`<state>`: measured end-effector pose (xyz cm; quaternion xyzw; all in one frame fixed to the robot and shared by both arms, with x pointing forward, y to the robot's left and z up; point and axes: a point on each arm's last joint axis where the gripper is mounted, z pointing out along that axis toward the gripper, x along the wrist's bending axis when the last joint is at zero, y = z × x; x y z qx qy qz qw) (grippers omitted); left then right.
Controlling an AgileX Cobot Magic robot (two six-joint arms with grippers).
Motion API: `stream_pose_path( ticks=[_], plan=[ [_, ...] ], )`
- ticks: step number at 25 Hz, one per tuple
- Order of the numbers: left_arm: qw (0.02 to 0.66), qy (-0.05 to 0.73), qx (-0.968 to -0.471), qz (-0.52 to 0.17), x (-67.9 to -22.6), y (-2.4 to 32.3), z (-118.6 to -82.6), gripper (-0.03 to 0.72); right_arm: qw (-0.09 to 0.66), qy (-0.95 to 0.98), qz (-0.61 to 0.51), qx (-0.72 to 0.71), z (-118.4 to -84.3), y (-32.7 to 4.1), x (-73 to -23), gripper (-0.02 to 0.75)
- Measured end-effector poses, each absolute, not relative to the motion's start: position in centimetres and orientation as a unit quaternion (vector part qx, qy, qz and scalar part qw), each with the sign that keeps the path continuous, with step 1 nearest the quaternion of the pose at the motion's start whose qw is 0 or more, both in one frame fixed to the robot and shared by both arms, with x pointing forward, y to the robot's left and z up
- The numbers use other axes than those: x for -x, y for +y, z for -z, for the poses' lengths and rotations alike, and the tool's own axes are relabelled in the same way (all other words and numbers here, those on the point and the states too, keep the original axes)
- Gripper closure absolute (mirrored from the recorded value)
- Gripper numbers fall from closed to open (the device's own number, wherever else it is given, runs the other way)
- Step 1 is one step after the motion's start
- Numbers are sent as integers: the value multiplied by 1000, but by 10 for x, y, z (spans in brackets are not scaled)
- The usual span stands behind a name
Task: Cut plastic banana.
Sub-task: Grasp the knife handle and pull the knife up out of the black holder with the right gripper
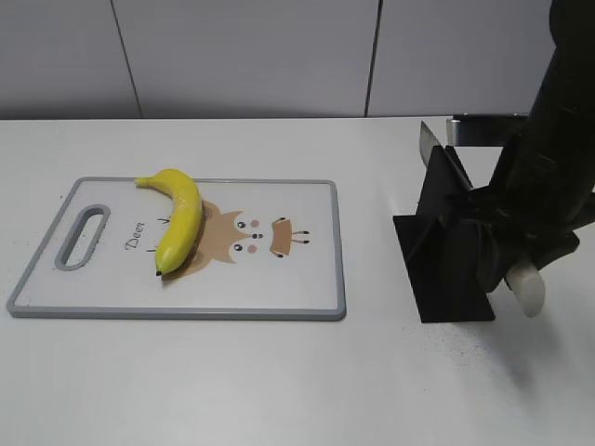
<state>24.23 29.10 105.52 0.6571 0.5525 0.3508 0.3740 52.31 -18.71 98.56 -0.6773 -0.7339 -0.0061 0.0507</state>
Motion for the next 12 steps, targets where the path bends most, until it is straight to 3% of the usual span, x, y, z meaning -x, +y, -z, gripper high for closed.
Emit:
stream_pose_path(
  ticks=[12],
  plan=[
    [374,553,-657,-351,-242,291,-1055,160,38,-733,29,679,-1014,-188,-520,555]
  ],
)
